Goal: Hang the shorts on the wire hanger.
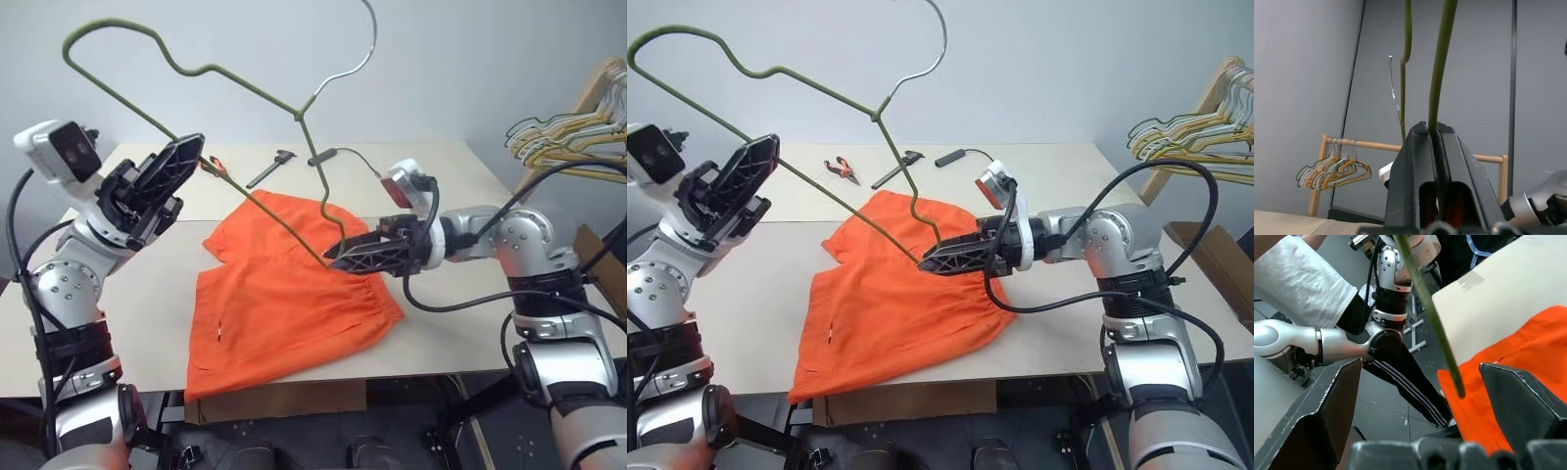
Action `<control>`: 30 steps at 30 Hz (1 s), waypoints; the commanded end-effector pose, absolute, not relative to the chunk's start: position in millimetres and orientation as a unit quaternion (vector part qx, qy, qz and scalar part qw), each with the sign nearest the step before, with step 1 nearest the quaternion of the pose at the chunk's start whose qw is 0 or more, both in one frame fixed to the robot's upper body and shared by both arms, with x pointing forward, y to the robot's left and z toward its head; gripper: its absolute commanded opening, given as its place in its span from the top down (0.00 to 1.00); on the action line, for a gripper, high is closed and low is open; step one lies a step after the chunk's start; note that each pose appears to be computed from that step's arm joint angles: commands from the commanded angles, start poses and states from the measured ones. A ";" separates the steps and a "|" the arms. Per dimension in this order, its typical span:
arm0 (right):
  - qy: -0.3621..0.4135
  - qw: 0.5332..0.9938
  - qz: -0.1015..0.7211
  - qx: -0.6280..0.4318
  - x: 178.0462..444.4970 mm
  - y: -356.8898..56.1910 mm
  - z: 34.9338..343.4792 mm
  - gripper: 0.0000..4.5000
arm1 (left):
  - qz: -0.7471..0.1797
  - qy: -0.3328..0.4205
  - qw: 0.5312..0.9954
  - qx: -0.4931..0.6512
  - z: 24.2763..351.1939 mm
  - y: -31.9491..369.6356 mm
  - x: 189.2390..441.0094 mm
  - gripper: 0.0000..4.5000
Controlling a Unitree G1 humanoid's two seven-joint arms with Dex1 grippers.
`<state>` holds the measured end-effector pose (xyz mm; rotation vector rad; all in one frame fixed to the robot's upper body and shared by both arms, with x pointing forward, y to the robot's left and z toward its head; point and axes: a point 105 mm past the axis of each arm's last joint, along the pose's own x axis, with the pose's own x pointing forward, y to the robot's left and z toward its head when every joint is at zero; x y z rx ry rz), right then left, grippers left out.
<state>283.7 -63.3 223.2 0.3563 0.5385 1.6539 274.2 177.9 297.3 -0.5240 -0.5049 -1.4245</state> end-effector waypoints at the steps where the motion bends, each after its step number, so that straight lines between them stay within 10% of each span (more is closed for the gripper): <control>1: 0.200 0.624 0.740 0.155 278.9 -64.4 243.7 0.01 | -0.651 -0.243 0.682 -0.228 306.6 176.1 271.6 1.00; 6: 0.192 0.619 0.744 0.161 275.7 -61.8 246.7 0.09 | -0.650 -0.247 0.681 -0.229 306.5 175.9 274.4 1.00; 15: 0.180 0.621 0.749 0.144 271.8 -54.5 245.7 0.77 | -0.654 -0.258 0.670 -0.238 306.5 173.9 274.3 1.00; 30: 0.129 0.673 0.724 0.081 276.8 -51.5 232.8 0.77 | -0.657 -0.258 0.665 -0.245 304.5 171.8 274.4 1.00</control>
